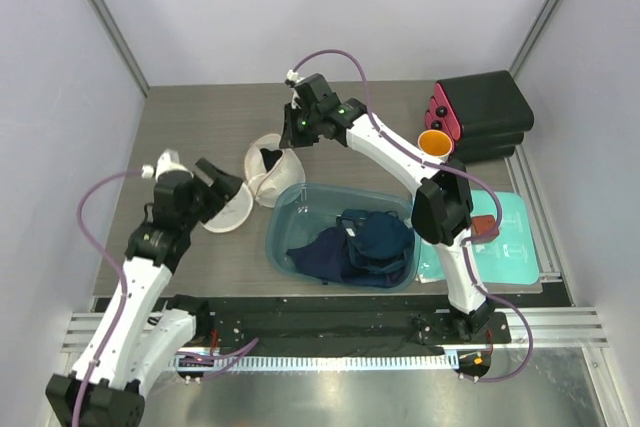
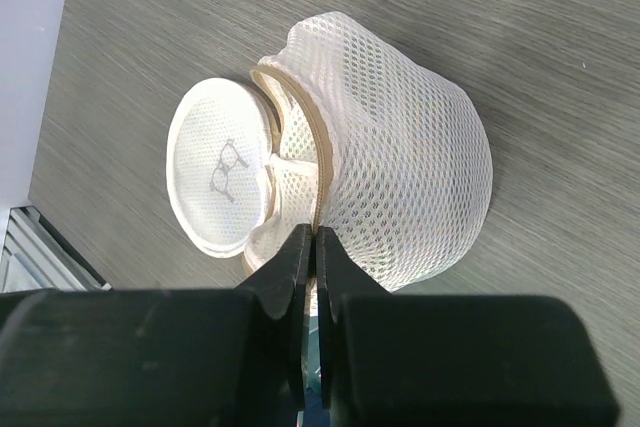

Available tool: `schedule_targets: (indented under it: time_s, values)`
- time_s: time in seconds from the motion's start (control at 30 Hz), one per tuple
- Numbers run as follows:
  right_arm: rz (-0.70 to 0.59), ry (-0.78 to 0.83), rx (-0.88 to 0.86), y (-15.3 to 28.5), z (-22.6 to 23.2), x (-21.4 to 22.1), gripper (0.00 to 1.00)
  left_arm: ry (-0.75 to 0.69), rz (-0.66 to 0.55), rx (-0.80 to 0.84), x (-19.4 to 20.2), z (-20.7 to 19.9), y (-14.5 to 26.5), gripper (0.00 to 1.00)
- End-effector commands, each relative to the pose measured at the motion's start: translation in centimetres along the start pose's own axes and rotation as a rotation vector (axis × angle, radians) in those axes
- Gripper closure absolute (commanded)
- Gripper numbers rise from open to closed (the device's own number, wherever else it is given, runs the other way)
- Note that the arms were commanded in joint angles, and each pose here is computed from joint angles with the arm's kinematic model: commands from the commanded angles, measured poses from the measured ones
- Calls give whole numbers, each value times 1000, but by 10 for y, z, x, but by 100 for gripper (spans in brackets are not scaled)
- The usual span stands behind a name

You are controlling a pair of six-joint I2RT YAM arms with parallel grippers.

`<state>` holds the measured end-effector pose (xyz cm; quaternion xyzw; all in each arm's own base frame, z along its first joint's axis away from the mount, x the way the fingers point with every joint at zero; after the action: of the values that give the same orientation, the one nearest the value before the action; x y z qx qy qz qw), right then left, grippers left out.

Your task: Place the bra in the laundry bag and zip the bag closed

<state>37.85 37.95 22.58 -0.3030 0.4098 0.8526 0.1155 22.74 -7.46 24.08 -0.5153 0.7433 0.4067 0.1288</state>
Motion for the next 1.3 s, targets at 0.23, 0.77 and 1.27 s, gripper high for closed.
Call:
schedule_targets:
  time_s: [0.23,0.77,1.27]
  values:
    - [-92,45,-95,31,21,-24,91,533,67,-327,28,100,-21,22]
    - [-80,40,-131,32,23,-18,90,870,18,-377,46,137,-70,28]
    - [-67,35,-156,27,25,-15,91,855,-99,-360,44,157,-87,68]
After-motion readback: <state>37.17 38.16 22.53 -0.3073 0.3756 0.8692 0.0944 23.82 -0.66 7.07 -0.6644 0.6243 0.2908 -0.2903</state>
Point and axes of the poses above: each gripper's point midway between its finger pads, its own y axis back along the fingers, its own z axis along the line the jaws close on, x = y × z, the point moved 6 cm from there along y, back along the fingers, and after that the axes turned 2 degrees about -y, right-handed, at the moved point
